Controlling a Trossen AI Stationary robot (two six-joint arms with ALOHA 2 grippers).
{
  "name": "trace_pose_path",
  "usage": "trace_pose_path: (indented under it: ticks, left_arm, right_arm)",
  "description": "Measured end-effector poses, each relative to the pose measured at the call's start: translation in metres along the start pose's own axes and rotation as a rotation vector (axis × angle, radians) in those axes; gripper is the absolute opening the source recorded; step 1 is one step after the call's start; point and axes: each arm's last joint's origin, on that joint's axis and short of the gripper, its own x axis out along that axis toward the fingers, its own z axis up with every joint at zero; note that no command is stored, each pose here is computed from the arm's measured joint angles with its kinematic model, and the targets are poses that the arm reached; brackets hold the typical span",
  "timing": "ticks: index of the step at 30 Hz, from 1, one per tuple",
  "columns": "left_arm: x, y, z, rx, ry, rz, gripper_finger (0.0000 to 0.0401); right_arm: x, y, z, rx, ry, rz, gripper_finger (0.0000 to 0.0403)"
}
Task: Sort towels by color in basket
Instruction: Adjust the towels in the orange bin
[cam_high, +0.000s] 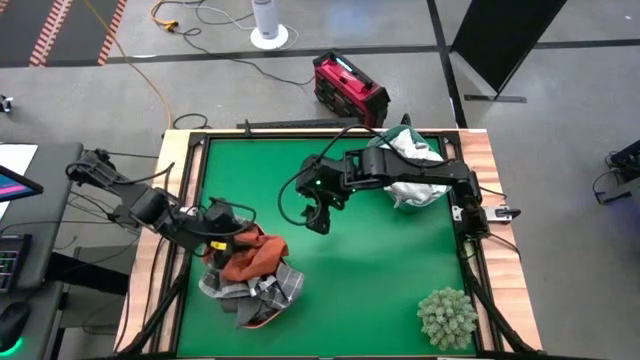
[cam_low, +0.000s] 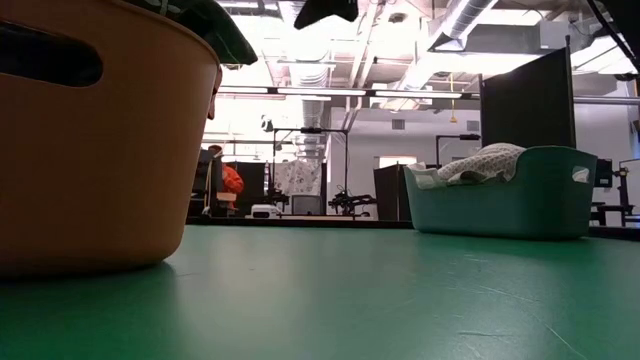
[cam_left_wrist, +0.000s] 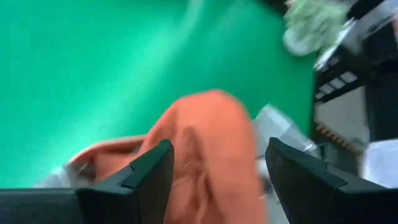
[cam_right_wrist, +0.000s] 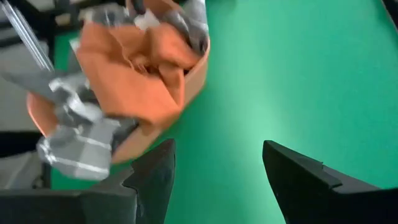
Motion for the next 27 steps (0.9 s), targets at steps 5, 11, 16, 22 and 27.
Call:
trace_pose_path:
  ticks: [5, 11, 16, 22, 27]
  left_arm:
    - [-0.007, -0.007, 0.008, 0.011, -0.095, -0.095, 0.0243]
    - [-0.016, -0.004, 0.014, -0.068, -0.131, -0.134, 0.0243]
    - [-0.016, 0.003, 0.014, -0.071, -0.137, -0.073, 0.0243]
    - [0.004, 0.023, 0.001, 0.022, 0.032, 0.205, 0.0241]
    - [0.029, 0.022, -0.011, 0.121, 0.211, 0.240, 0.0229]
  right_arm:
    - [-0.009, 0.002, 0.009, 0.036, -0.095, 0.033, 0.0269]
    - [-0.021, 0.002, 0.011, 0.035, -0.110, 0.030, 0.0269]
    - [-0.020, 0.004, -0.002, 0.021, -0.018, -0.114, 0.0269]
    - [-0.002, 0.017, -0.018, -0.019, 0.060, -0.202, 0.0269]
    - [0.012, 0.040, -0.015, -0.045, -0.041, -0.067, 0.0269]
